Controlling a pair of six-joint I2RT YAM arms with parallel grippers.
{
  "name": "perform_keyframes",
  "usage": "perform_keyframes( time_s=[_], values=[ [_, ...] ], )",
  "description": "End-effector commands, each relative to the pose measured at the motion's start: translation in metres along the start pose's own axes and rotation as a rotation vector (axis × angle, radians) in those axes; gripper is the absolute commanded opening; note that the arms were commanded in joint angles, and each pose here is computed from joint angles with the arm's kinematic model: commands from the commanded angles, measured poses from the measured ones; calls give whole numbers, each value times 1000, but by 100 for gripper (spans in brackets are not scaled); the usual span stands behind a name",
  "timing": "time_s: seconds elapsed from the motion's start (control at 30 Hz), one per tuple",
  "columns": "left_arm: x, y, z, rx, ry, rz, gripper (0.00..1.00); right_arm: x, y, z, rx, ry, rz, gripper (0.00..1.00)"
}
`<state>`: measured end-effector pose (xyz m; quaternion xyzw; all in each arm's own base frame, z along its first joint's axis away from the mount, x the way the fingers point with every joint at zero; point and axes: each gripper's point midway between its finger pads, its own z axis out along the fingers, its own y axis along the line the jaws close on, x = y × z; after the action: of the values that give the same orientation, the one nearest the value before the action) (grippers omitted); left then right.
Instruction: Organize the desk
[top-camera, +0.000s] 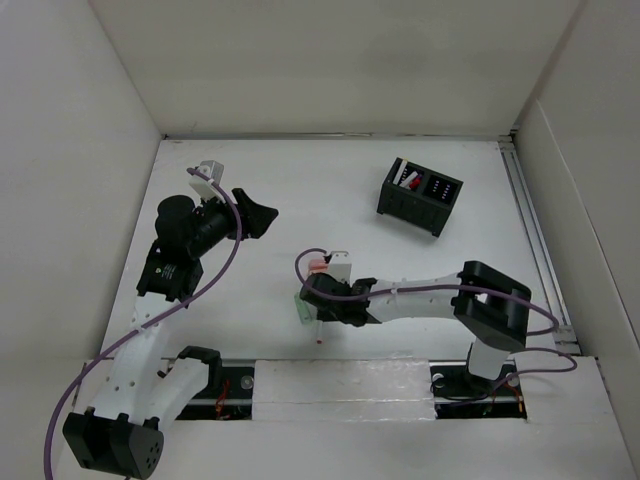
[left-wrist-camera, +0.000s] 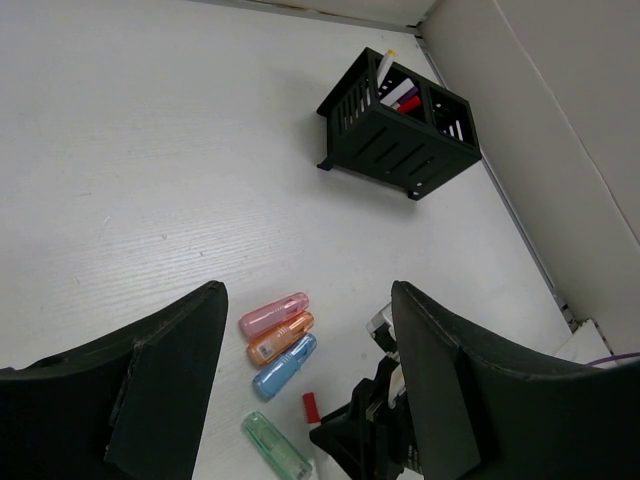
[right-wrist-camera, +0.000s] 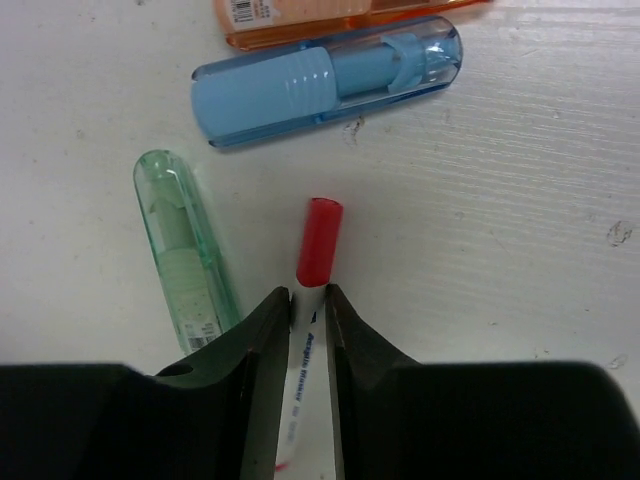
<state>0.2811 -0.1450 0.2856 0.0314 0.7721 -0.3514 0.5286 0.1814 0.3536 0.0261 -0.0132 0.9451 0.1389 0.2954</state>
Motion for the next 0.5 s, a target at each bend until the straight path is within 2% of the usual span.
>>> perform_keyframes(
  time_s=[0.0,0.07,0.17,0.23,0.3,0.37,0.47],
  values=[
    [-13,-8,-3,26,-44,33,63,2,-18,0,74,-19,-9,25],
    [-15,-7,-2,17,-47,35,63,5,-34,-1,119,-25,-14,25],
    [-14,-9,-3,29,-43,34,63,5,-57,-4,162,-23,-24,16],
    [-15,-8,-2,23,-49,35,63,2,-66,-8,177,-32,-16,17],
    [-15,-8,-2,23,-46,34,63,-1,-72,-9,191,-34,-16,25],
    [-16,-9,-3,29,-50,36,63,-4,-70,-10,186,-39,-37,37],
    [-16,-7,-2,21,-47,33,63,-12,-68,-7,206,-53,-58,39]
  ],
)
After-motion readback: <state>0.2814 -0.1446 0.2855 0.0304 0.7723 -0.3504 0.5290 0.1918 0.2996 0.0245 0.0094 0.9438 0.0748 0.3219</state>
